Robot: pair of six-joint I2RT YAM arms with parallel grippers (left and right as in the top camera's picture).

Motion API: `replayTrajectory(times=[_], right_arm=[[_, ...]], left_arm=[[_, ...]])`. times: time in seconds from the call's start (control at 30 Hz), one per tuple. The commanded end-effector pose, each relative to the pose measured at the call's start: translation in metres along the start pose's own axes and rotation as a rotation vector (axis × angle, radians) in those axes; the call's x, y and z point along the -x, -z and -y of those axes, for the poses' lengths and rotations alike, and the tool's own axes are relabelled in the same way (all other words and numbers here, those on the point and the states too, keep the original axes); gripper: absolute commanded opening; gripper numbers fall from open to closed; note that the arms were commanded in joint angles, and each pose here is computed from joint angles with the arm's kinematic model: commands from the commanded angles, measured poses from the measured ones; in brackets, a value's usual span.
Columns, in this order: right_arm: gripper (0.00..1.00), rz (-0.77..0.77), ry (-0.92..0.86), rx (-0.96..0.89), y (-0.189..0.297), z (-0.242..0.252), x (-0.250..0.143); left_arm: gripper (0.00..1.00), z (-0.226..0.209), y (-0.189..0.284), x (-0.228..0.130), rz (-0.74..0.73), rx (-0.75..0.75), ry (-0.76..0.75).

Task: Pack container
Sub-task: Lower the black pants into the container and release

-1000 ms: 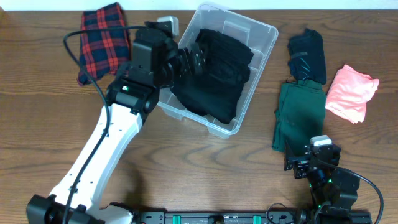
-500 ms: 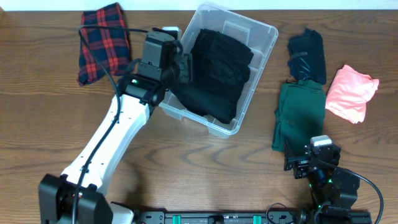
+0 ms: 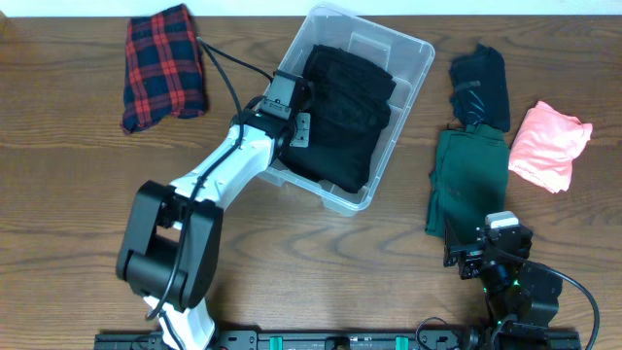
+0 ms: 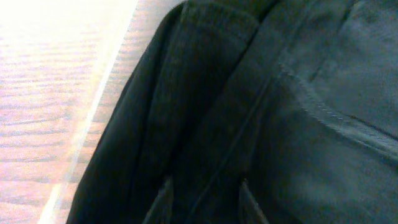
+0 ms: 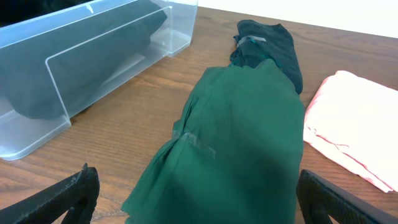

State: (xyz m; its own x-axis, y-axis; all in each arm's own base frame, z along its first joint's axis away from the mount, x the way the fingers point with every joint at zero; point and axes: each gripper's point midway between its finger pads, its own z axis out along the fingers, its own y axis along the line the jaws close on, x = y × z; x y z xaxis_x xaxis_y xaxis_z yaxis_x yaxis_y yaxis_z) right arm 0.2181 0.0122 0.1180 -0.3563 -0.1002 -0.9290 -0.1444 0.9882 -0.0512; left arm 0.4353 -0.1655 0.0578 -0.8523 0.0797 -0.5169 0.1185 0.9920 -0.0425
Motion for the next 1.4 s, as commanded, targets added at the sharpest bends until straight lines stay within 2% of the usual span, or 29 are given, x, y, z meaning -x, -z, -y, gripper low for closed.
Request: replayTrajectory(times=[0.0,0.17,0.33,0.5,0.53,0.6,0.8,0.97,1.1,1.3,1.33,1.37], right_arm=[[0.99,0.001,0.003,0.013,0.0,-0.003,-0.001],[0.99,0.001,0.003,0.013,0.0,-0.003,-0.001],[0.99,0.001,0.003,0.013,0.0,-0.003,-0.001],[0.99,0.001,0.003,0.013,0.0,-0.003,-0.001],[0.99,0.001,0.003,0.013,0.0,-0.003,-0.001],[0.99,0.001,0.003,0.013,0.0,-0.003,-0.001],[0.99,0.001,0.003,0.013,0.0,-0.003,-0.001],[0.99,0.001,0.003,0.013,0.0,-0.003,-0.001],[0.99,0.001,0.003,0.013,0.0,-0.003,-0.001],[0.99,0.001,0.003,0.013,0.0,-0.003,-0.001],[0.99,0.001,0.003,0.013,0.0,-0.003,-0.001],[0.99,0.001,0.003,0.013,0.0,-0.003,-0.001]], left_arm=[[0.31,-0.01,-0.02,-0.024,-0.086,0.056,-0.008],[0.3,-0.008,0.003,-0.013,-0.053,0.047,-0.006],[0.31,-0.024,0.067,0.023,0.096,0.108,0.05],[0.57,-0.055,0.154,0.055,0.3,0.221,0.106],[0.65,-0.063,0.167,0.057,0.327,0.24,0.121],[0.71,-0.074,0.179,0.06,0.347,0.241,0.143],[0.76,-0.056,0.153,0.052,0.238,0.027,-0.018],[0.77,-0.069,0.117,0.041,0.145,0.039,-0.063],[0.77,-0.06,0.09,0.029,0.073,-0.027,-0.163],[0.77,-0.062,0.062,0.013,-0.006,-0.019,-0.17],[0.75,-0.063,0.058,0.01,-0.022,-0.019,-0.17],[0.7,-0.063,0.054,0.006,-0.037,-0.019,-0.17]])
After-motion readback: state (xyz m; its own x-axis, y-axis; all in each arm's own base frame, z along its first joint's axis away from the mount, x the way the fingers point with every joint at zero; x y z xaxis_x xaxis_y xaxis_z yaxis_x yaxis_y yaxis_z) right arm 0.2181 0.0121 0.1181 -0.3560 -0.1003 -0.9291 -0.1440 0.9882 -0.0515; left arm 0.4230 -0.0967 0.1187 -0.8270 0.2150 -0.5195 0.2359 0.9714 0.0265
